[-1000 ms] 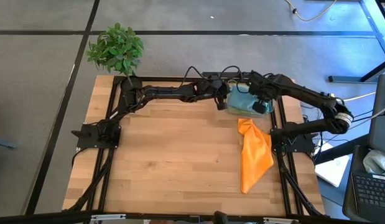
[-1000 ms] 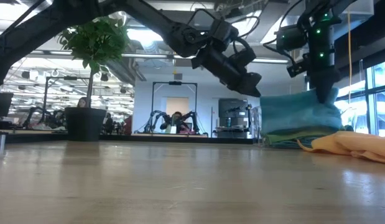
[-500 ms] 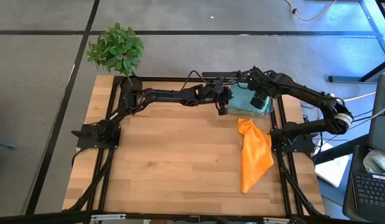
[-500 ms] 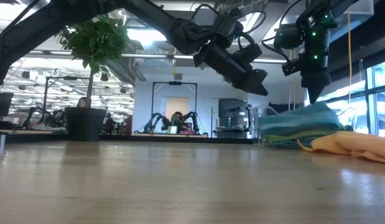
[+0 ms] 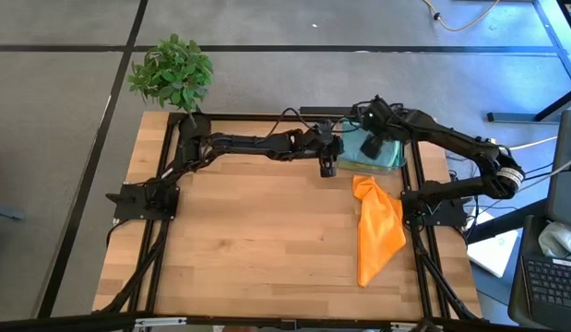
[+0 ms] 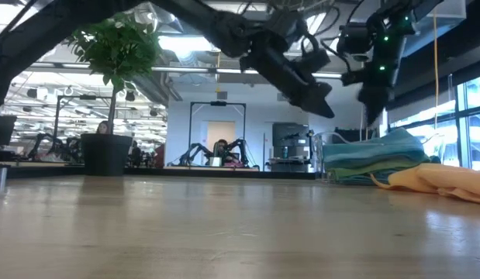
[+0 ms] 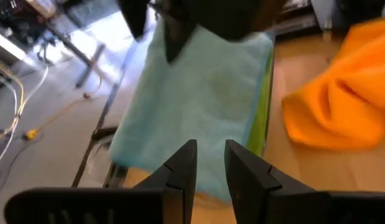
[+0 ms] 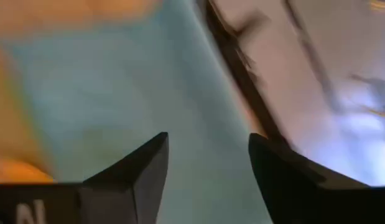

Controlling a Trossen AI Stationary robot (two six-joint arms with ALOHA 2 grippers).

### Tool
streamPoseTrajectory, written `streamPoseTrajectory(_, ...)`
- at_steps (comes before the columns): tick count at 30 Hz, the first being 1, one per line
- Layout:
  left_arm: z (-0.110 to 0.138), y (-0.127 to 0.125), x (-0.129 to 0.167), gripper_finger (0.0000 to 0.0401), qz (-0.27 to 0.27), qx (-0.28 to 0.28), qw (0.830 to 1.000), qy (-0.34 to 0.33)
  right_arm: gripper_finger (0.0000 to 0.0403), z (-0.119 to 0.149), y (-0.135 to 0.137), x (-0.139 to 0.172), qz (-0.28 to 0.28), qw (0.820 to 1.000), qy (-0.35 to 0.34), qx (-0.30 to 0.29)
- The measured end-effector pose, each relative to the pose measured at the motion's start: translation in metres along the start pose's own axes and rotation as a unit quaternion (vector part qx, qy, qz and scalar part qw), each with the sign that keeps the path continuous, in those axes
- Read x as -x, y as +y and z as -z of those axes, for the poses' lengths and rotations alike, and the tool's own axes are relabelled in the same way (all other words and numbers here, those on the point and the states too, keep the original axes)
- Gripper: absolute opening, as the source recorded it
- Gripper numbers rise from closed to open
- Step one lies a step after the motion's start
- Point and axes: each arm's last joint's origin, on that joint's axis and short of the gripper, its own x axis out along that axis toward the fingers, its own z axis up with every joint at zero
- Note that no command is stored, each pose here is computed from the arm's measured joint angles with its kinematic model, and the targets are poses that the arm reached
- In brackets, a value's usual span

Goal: Fold microfiber towels
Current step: Put the folded light blue microfiber towel into the transparent bin, then fold the orange microfiber towel

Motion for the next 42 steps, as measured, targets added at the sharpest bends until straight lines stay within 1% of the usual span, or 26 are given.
streamPoseTrajectory(1,-0.003,0.003,0.007,0.0075,-0.002,-0.003,1.0,0.012,0.0218,-0.001,0.003,-0.004,-0.025,0.999,-0.018,-0.015)
streamPoseTrajectory(2,-0.006,0.007,0.015,0.0075,-0.008,-0.004,1.0,0.022,0.0212,-0.001,0.006,-0.01,-0.037,0.999,-0.025,-0.022)
streamPoseTrajectory(3,-0.011,0.012,0.022,0.0075,-0.016,-0.003,1.0,0.025,0.0206,0.001,0.009,-0.016,-0.035,0.999,-0.021,-0.027)
streamPoseTrajectory(6,-0.022,0.025,0.049,0.0071,-0.022,0.005,0.999,0.04,0.0188,0.01,0.013,-0.033,-0.005,0.999,0.006,-0.033)
streamPoseTrajectory(8,-0.03,0.032,0.065,0.0067,-0.022,0.009,0.999,0.042,0.0175,0.018,0.014,-0.044,-0.013,0.998,0.031,-0.046)
streamPoseTrajectory(9,-0.032,0.033,0.072,0.0064,-0.02,0.008,0.999,0.047,0.0169,0.021,0.016,-0.049,-0.03,0.997,0.042,-0.052)
streamPoseTrajectory(12,-0.035,0.036,0.087,0.0057,-0.022,0.01,0.999,0.041,0.0156,0.03,0.021,-0.061,-0.053,0.996,0.06,-0.046)
streamPoseTrajectory(15,-0.037,0.037,0.098,0.0051,-0.025,0.022,0.999,0.028,0.0151,0.034,0.025,-0.068,-0.056,0.996,0.062,-0.039)
streamPoseTrajectory(17,-0.035,0.037,0.107,0.0047,-0.024,0.03,0.999,0.032,0.0151,0.034,0.025,-0.069,-0.054,0.996,0.054,-0.035)
streamPoseTrajectory(19,-0.034,0.035,0.114,0.0045,-0.024,0.034,0.999,0.028,0.0154,0.032,0.023,-0.064,-0.045,0.997,0.053,-0.028)
streamPoseTrajectory(21,-0.032,0.033,0.123,0.0044,-0.029,0.032,0.999,0.031,0.0156,0.025,0.018,-0.053,-0.019,0.999,0.036,-0.027)
streamPoseTrajectory(24,-0.03,0.03,0.137,0.0044,-0.049,0.03,0.998,0.035,0.016,0.014,0.01,-0.026,0.016,0.999,-0.018,-0.027)
streamPoseTrajectory(26,-0.027,0.027,0.149,0.0044,-0.05,0.038,0.997,0.034,0.0162,0.007,0.005,-0.004,0.023,0.997,-0.063,-0.041)
streamPoseTrajectory(28,-0.02,0.02,0.156,0.0044,-0.046,0.048,0.997,0.039,0.0162,0.007,0.002,0.016,-0.001,0.992,-0.1,-0.08)
streamPoseTrajectory(29,-0.016,0.015,0.159,0.0043,-0.04,0.053,0.997,0.042,0.0163,0.01,0.002,0.024,-0.033,0.989,-0.107,-0.098)
streamPoseTrajectory(32,0.0,-0.003,0.165,0.0043,-0.022,0.067,0.996,0.055,0.0163,0.023,0.012,0.036,-0.155,0.974,-0.098,-0.132)
streamPoseTrajectory(33,0.004,-0.009,0.166,0.0043,-0.018,0.07,0.996,0.051,0.0163,0.027,0.016,0.038,-0.186,0.969,-0.087,-0.139)
streamPoseTrajectory(34,0.009,-0.014,0.167,0.0043,-0.014,0.073,0.996,0.05,0.0163,0.032,0.021,0.037,-0.204,0.965,-0.071,-0.146)
streamPoseTrajectory(36,0.017,-0.024,0.167,0.0043,-0.01,0.074,0.996,0.041,0.0163,0.042,0.031,0.032,-0.207,0.965,-0.032,-0.16)
streamPoseTrajectory(38,0.022,-0.033,0.166,0.0043,-0.004,0.068,0.997,0.038,0.0163,0.051,0.041,0.025,-0.201,0.966,0.01,-0.161)
streamPoseTrajectory(42,0.019,-0.041,0.176,0.0043,0.001,0.059,0.998,0.038,0.0163,0.064,0.056,0.018,-0.203,0.96,0.065,-0.181)
